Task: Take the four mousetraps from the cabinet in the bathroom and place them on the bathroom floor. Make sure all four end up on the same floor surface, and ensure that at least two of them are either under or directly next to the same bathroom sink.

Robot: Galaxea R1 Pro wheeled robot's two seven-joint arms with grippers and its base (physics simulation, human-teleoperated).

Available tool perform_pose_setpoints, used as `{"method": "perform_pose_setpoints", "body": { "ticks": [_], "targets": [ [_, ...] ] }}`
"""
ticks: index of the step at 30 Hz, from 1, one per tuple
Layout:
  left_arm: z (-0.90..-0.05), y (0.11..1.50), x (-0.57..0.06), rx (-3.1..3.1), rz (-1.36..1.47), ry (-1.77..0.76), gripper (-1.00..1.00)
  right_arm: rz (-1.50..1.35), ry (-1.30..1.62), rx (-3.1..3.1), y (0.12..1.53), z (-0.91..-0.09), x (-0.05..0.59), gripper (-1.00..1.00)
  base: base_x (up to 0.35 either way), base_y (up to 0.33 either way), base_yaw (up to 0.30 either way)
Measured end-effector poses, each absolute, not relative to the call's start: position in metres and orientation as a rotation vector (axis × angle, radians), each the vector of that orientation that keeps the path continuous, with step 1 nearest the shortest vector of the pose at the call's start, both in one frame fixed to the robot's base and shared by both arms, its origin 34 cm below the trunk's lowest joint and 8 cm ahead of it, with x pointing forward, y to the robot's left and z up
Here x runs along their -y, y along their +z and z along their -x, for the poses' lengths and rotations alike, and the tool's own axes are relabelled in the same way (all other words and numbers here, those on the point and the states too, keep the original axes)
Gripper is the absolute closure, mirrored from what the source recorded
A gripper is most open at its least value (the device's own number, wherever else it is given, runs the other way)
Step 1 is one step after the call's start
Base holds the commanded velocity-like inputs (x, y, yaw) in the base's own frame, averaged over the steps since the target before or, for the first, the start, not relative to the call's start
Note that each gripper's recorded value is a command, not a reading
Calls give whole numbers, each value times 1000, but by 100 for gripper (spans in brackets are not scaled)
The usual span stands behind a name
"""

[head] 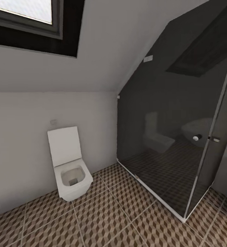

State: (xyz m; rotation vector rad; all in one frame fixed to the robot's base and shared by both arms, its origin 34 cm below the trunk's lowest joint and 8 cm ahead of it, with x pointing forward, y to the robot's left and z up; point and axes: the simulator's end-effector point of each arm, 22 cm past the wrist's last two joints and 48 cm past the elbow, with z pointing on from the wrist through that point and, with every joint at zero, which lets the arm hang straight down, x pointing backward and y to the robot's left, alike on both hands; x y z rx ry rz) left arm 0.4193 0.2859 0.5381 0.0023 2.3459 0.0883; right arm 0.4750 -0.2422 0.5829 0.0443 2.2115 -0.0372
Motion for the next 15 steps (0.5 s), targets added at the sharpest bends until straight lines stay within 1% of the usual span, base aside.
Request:
{"method": "perform_pose_setpoints", "body": {
  "ticks": [15],
  "targets": [
    [-421,539,-286,-2341,1,90,-100,-44,-37,-2204,585,-477,242,-100,0,-212,-218]
  ]
}}
